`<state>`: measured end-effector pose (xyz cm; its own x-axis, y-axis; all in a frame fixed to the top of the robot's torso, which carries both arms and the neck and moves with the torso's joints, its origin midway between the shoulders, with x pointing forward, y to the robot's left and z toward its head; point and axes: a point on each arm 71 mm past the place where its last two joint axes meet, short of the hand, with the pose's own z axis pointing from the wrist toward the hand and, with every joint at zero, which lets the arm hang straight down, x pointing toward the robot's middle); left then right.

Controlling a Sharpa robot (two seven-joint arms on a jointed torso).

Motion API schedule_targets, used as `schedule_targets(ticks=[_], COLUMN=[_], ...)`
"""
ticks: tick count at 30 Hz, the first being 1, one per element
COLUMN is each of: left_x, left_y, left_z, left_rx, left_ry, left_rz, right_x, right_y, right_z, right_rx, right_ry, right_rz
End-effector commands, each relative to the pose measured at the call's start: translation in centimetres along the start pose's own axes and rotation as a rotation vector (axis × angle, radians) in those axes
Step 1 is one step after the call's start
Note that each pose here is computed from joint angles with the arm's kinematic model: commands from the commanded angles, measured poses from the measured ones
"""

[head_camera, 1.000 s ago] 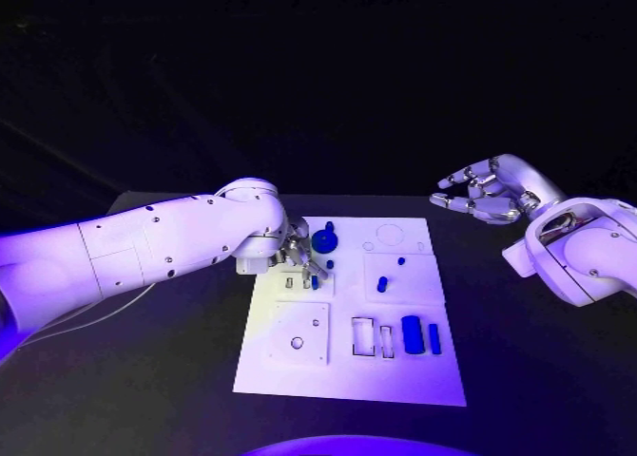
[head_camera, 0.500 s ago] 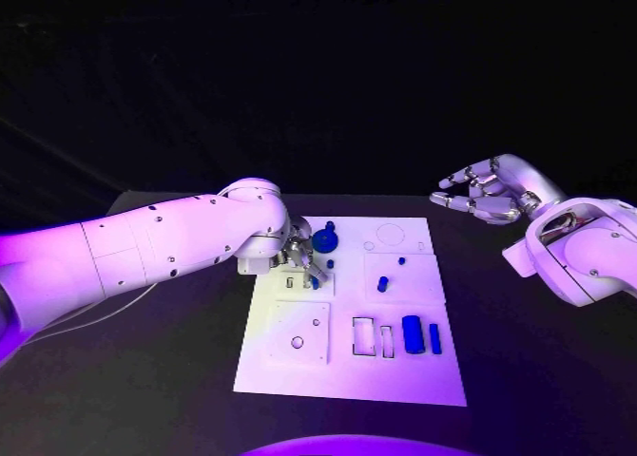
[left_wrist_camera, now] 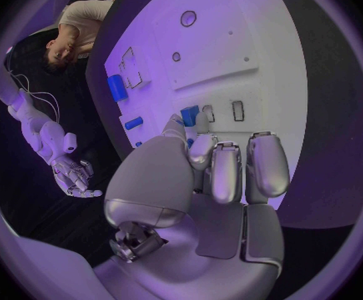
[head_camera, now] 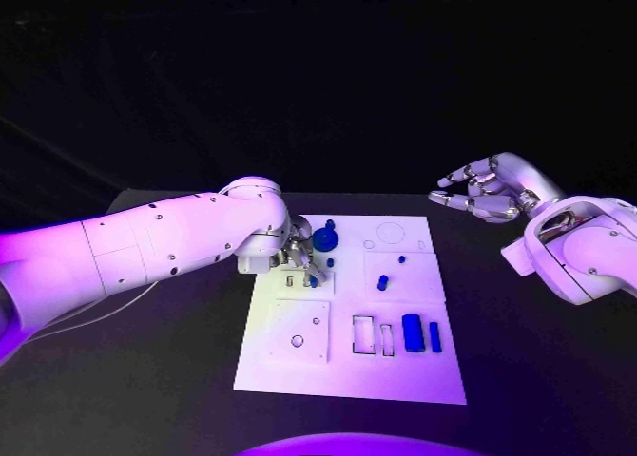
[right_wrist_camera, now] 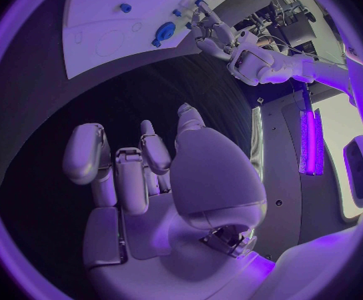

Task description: Assemble the parts on the task board

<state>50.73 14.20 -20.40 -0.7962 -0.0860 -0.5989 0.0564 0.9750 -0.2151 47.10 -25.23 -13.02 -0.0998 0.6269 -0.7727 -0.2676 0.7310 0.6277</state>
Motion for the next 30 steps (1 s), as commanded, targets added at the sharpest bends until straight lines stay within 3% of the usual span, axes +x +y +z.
schedule_targets(ticks=[1, 18, 24, 30], left_x=[0.17, 0.23, 0.2, -0.15], left_y=[-0.14, 0.16, 0.81, 2.07], left_z=[0.02, -0.05, -0.46, -1.4], left_rx=[0.003, 0.017, 0.032, 0.034], left_ry=[0.023, 0.04, 0.024, -0.059], left_rz=[0.003, -0.048, -0.116, -0.209], right_x=[0.0, 0.1, 0.1, 0.1], right_y=[0.0, 0.0, -0.1, -0.2], right_z=[0.0, 0.1, 0.1, 0.1], right_rx=[-0.003, 0.0, 0.005, 0.01], right_ry=[-0.004, -0.001, 0.002, 0.002], right_rz=[-0.006, -0.006, -0.007, -0.008])
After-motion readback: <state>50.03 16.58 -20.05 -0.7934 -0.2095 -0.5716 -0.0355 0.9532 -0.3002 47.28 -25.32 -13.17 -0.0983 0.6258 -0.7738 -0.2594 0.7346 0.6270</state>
